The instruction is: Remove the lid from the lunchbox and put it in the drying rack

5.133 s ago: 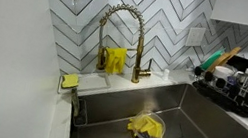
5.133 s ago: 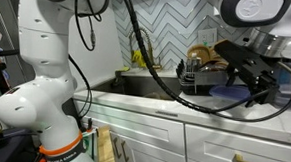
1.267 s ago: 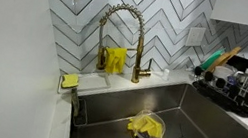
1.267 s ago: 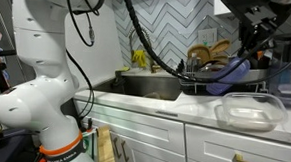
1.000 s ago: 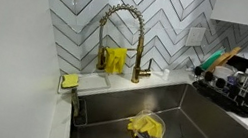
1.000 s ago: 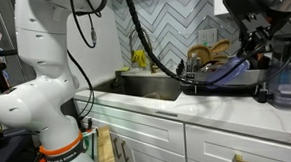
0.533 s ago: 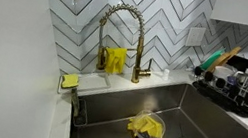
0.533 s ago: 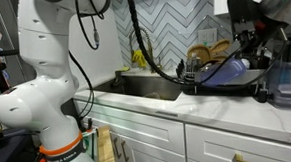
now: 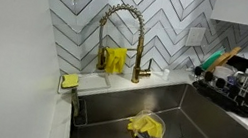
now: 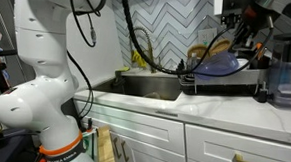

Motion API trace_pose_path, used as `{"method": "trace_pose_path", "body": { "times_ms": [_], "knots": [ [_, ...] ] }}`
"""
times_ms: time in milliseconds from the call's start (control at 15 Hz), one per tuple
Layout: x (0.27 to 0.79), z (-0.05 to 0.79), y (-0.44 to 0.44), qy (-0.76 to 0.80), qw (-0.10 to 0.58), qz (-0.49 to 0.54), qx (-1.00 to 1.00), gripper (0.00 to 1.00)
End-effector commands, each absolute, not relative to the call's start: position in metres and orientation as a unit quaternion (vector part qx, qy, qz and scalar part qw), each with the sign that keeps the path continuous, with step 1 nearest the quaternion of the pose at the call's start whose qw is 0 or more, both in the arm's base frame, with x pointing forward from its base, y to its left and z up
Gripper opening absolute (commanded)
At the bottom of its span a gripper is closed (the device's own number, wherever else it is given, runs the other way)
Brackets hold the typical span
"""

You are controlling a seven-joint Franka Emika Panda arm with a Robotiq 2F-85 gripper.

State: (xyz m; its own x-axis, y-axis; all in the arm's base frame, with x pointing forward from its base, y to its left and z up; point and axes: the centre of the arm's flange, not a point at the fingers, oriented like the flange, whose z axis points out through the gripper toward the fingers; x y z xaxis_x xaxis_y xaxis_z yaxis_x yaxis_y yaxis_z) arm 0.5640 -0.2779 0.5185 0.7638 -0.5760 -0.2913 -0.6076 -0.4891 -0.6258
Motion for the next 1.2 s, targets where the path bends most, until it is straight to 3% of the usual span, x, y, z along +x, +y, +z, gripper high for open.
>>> {"method": "trace_pose_path", "body": {
  "times_ms": [0,867,933,1133],
  "knots": [
    [0.559,0.523,-0.272,0.389,0.361,0.034,-0.847,0.01],
    [0.489,0.541,-0.225,0.565,0.305,0.187,-0.743,0.01],
    [0.516,0.544,-0.241,0.553,0.303,0.174,-0.757,0.03],
    [0.506,0.544,-0.234,0.556,0.305,0.182,-0.751,0.03]
  ]
}}
